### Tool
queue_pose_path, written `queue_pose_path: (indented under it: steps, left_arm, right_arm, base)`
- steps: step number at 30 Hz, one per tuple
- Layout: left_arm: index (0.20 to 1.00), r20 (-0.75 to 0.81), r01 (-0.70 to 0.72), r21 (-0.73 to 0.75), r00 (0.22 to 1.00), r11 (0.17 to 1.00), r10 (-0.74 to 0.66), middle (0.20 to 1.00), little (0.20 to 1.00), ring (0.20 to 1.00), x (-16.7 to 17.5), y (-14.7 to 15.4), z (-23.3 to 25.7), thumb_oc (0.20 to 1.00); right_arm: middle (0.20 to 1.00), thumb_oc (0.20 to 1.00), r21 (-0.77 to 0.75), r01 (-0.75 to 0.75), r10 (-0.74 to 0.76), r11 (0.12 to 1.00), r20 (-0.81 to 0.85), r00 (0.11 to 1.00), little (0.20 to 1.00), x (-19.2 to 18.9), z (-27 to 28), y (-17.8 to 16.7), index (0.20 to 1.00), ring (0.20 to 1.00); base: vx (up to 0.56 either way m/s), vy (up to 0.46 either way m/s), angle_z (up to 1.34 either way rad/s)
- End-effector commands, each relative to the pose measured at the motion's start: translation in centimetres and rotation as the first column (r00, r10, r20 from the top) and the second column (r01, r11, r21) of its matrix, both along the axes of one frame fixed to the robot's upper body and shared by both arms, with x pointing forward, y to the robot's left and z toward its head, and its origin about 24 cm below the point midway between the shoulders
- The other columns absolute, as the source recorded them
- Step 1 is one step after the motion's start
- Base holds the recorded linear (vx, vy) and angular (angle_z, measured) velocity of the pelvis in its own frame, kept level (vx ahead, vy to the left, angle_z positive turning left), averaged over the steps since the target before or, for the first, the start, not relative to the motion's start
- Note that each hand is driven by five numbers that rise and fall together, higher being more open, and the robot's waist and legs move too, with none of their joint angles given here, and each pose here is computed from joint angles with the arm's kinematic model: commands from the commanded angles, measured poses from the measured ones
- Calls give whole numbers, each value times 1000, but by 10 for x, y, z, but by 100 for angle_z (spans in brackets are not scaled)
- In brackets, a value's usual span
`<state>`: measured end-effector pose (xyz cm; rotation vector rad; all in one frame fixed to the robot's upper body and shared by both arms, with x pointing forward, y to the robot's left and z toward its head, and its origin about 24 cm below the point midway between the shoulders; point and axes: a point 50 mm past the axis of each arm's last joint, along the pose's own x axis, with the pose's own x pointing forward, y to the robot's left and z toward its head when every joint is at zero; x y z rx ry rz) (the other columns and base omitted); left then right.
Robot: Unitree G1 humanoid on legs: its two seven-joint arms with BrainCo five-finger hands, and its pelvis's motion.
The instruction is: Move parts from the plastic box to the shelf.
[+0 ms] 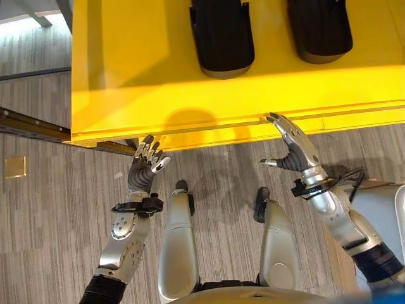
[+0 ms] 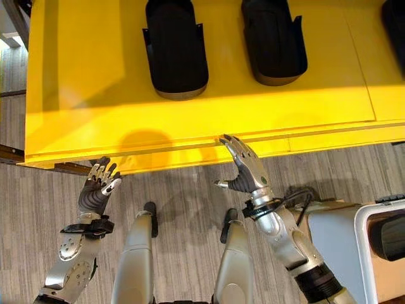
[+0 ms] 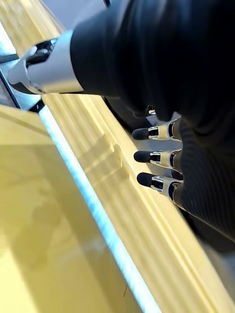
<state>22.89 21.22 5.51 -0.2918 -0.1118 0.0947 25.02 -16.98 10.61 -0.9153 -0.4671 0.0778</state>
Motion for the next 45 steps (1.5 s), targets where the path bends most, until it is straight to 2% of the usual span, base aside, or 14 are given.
queue_pose_path:
  steps: [1,3,5,11,21,26,31,36,39,45]
  left_arm:
    - [1000,169,58,55,983,997,-67,1000,1000,1000,8,-6,26,1000]
    - [1000,154,69,49,985,996,-76,1000,1000,1000,7,-7,22,1000]
    - [1000,140,69,29,987,997,-72,1000,1000,1000,7,-7,16,1000]
    - [1000,106,81,-14,991,997,-79,1000,1000,1000,2,-9,4,1000]
    - [1000,75,88,-54,994,995,-84,1000,1000,1000,-3,-17,-10,1000]
    - [1000,35,104,-54,994,993,-103,1000,1000,1000,-12,-20,-20,1000]
    - [1000,46,83,-44,996,996,-81,1000,1000,1000,-10,-19,-17,1000]
    - [1000,18,64,-42,998,997,-64,1000,1000,1000,-11,-17,-24,1000]
    - [1000,3,36,-47,999,998,-36,1000,1000,1000,-14,-12,-25,1000]
    - [1000,10,50,-27,999,998,-50,1000,1000,1000,-8,-17,-22,1000]
  right_arm:
    - [1000,1000,218,-115,87,969,134,987,1000,0,28,1,1000,1000]
    - [1000,1000,319,-151,120,935,116,986,1000,-9,26,-1,1000,1000]
    - [1000,1000,422,-123,110,898,54,992,1000,-13,11,-6,1000,1000]
    - [1000,1000,521,-85,132,849,-54,990,1000,-25,-6,-18,1000,1000]
    - [1000,1000,495,13,59,869,-130,990,1000,-35,-20,-38,1000,1000]
    - [1000,1000,529,85,55,845,-242,969,1000,-38,-43,-40,1000,1000]
    - [1000,1000,538,35,96,842,-213,972,1000,-25,-38,-24,1000,1000]
    - [1000,1000,586,58,109,808,-246,963,1000,-25,-45,-21,1000,1000]
    - [1000,1000,604,26,177,797,-273,946,1000,-21,-50,-3,1000,1000]
    - [1000,1000,617,12,192,787,-263,946,1000,-20,-48,4,1000,1000]
  base:
    - [92,-84,-21]
    - [143,-73,-26]
    - [177,-40,-13]
    - [93,-64,-30]
    - [74,-150,-15]
    - [148,-113,-45]
    - [98,25,-69]
    - [156,130,-81]
    - [136,111,-93]
    - [32,89,-49]
